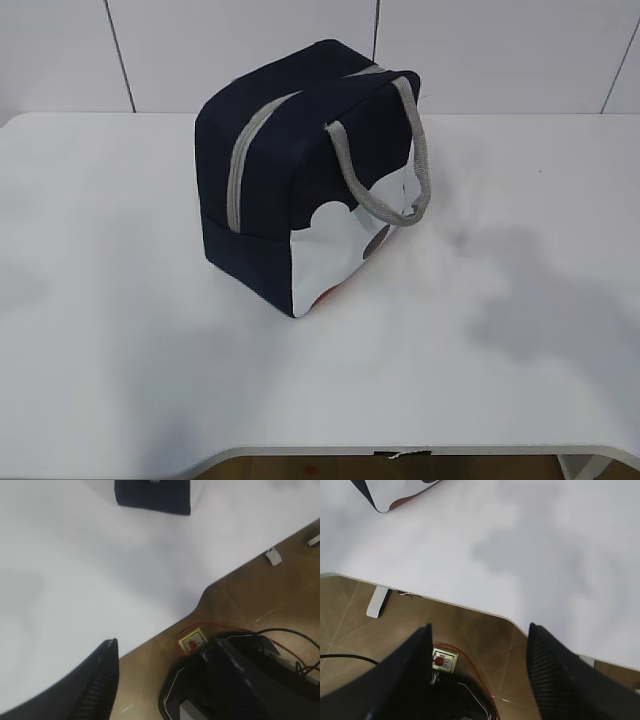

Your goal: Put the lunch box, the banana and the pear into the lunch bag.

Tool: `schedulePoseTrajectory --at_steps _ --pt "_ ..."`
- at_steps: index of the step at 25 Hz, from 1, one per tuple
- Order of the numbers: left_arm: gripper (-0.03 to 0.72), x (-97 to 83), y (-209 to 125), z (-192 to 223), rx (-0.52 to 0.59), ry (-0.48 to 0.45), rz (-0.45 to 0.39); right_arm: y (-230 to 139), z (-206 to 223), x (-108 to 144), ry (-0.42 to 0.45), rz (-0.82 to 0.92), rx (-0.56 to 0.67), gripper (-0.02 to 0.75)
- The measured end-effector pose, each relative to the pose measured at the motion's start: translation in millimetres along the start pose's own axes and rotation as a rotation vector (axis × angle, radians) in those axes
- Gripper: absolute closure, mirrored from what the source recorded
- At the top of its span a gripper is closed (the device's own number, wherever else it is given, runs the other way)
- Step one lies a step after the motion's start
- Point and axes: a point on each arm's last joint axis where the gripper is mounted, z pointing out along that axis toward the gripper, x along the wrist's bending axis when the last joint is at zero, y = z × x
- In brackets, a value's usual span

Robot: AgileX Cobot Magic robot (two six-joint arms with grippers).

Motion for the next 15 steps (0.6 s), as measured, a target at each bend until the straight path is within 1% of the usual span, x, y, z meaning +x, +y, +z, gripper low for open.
schedulePoseTrajectory --at_steps 7,11,15 --pt "0.254 8.1 -69 6 -0.001 0.067 0.024 -43 2 -1 -0.063 0.032 -0.018 0.262" --pt "0.254 11.6 -94 10 -0.074 0.094 0.037 -66 15 -5 -0.097 0.036 0.020 0.262" --pt "0.254 14.1 -114 21 -0.122 0.104 0.043 -86 35 -8 -0.110 0.040 0.069 0.262"
